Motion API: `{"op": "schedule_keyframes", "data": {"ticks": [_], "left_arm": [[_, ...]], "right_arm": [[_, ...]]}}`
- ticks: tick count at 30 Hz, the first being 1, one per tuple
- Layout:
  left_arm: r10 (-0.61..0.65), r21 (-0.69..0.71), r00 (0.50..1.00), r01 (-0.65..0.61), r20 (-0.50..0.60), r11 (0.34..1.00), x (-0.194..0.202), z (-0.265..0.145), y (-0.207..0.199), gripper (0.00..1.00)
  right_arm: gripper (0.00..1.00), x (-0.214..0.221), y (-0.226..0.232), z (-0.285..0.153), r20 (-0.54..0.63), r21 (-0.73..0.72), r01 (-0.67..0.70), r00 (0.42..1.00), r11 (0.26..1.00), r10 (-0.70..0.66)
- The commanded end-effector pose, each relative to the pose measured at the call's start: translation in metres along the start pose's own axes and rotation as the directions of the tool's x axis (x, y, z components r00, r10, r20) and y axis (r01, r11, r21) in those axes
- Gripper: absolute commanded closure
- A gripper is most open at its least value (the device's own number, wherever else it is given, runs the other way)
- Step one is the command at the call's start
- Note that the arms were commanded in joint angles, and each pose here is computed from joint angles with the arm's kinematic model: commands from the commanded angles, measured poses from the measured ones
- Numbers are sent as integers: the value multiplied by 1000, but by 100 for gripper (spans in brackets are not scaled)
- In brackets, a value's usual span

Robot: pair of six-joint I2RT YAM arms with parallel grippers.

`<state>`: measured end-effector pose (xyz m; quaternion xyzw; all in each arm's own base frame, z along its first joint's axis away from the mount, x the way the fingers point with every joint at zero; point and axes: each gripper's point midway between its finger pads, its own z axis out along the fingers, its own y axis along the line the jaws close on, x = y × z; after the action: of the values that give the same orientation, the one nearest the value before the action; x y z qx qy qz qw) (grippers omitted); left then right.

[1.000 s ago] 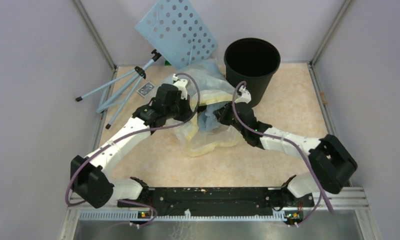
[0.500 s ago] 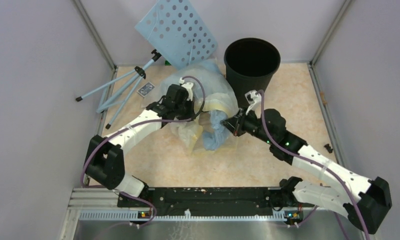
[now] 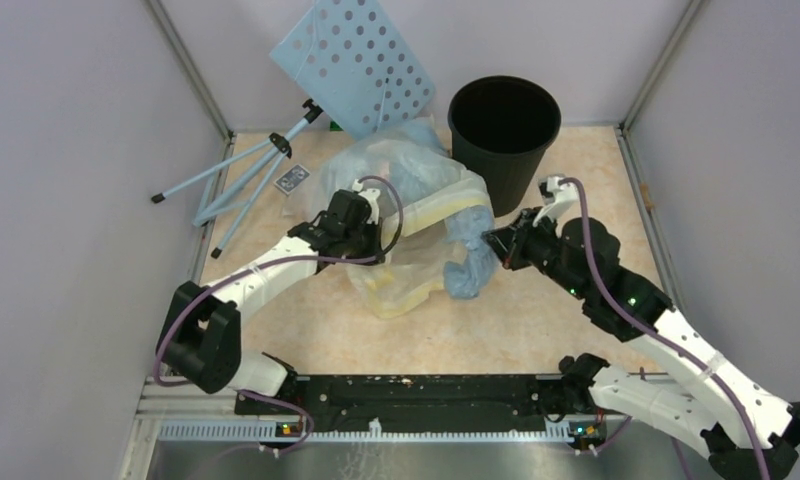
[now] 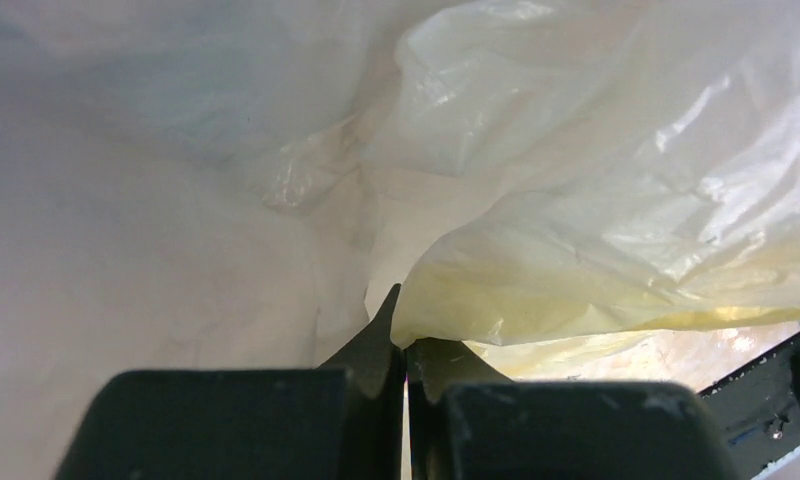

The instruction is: Put the trash bags into the trash bin

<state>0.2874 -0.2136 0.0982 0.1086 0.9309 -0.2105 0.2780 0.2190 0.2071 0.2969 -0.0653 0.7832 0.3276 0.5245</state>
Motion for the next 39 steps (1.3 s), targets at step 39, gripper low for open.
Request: {"op": "schedule_keyframes", "data": {"ticks": [39], "left_arm": [[-339,-364,813,531,473,765,-19,-85,159,100]], "right_arm": [[100,-32,-34,-27,169,171,-7,985,985,-23]]}}
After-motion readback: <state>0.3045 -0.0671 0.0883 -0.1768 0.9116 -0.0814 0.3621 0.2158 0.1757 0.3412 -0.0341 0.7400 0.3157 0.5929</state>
